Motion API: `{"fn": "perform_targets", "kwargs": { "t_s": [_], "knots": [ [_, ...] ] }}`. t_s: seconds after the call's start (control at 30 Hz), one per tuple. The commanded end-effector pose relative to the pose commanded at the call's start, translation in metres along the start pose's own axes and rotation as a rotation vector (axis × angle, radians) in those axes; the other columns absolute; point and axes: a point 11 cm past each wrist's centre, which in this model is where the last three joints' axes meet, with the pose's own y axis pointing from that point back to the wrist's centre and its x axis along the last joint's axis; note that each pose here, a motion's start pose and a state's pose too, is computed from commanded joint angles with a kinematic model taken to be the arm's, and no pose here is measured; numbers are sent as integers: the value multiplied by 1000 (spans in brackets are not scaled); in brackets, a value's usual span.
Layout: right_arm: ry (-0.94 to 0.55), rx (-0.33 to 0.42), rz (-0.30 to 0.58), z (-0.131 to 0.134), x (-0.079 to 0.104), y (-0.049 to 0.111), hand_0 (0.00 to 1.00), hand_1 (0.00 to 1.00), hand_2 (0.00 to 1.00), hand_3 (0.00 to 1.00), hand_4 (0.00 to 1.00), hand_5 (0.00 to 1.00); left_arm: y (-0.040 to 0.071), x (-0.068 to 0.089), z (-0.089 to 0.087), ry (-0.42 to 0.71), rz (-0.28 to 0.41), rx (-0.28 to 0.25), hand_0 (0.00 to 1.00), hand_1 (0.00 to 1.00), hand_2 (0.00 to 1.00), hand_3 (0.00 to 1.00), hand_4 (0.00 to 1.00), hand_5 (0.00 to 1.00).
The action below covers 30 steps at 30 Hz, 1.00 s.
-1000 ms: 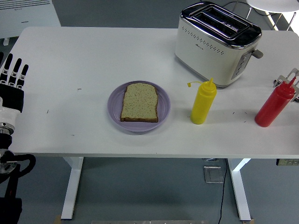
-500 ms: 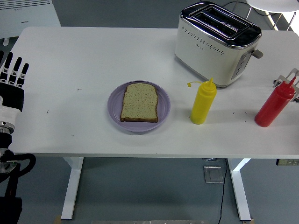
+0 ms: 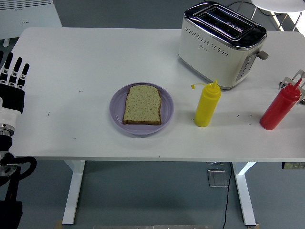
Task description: Pick up the cup,pour liquid into bread,place the cup on the desk
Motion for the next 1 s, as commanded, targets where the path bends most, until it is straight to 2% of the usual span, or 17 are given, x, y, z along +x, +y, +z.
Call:
{"fn": "perform_targets", "kwargs": {
  "t_s": [1.0],
  "knots": [
    [7, 6, -16, -4, -5, -4, 790, 695, 715, 694, 514, 471, -1, -1, 1, -2, -7, -4, 803, 773, 793, 717, 481, 998]
  ]
}}
